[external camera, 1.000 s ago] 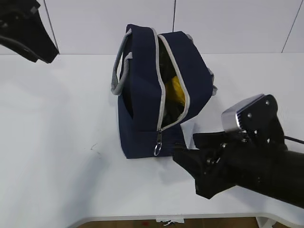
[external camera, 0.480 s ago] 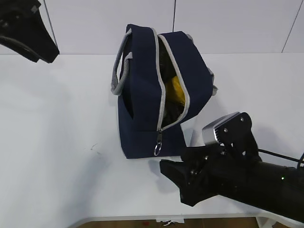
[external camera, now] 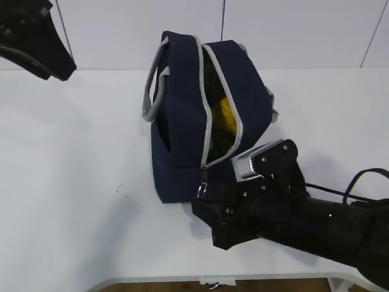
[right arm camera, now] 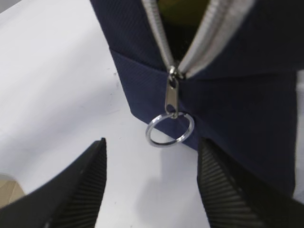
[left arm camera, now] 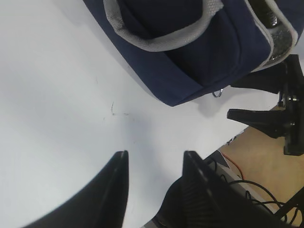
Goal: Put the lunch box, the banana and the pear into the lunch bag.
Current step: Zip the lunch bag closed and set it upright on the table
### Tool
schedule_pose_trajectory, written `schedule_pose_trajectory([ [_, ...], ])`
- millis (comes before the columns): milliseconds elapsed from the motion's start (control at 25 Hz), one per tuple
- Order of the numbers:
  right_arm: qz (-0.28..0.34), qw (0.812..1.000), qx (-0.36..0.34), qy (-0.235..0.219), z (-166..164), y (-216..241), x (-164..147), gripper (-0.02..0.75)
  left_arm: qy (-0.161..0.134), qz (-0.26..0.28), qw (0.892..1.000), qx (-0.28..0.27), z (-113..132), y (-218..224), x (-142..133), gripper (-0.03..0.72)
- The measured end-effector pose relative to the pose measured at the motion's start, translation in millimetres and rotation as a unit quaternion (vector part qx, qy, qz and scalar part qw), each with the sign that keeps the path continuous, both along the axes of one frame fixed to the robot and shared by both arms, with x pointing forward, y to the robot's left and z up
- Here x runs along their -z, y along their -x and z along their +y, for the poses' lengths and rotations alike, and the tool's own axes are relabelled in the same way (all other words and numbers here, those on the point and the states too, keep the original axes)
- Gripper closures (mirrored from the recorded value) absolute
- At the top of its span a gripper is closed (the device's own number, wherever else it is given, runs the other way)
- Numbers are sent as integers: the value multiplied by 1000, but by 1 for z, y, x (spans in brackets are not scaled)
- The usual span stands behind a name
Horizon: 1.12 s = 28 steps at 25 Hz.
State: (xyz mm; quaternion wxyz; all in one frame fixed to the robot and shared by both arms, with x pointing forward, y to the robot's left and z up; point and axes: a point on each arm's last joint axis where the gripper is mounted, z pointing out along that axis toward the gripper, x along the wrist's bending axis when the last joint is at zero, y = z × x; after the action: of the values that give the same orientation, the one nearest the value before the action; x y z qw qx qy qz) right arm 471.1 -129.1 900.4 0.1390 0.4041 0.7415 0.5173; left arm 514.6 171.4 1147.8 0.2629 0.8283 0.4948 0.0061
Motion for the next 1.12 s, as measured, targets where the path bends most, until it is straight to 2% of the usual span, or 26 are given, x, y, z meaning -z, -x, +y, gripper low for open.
schedule_pose_trajectory([
  [440,-8,1000,-2,-4,11,-17,4,270,1,0,1000,0,0,0,0,399],
  [760,-17,999,-45,4,16,-14,3,270,1,0,1000,0,0,0,0,399],
  [1120,-6,999,-31,9,14,-15,5,270,1,0,1000,0,0,0,0,399],
])
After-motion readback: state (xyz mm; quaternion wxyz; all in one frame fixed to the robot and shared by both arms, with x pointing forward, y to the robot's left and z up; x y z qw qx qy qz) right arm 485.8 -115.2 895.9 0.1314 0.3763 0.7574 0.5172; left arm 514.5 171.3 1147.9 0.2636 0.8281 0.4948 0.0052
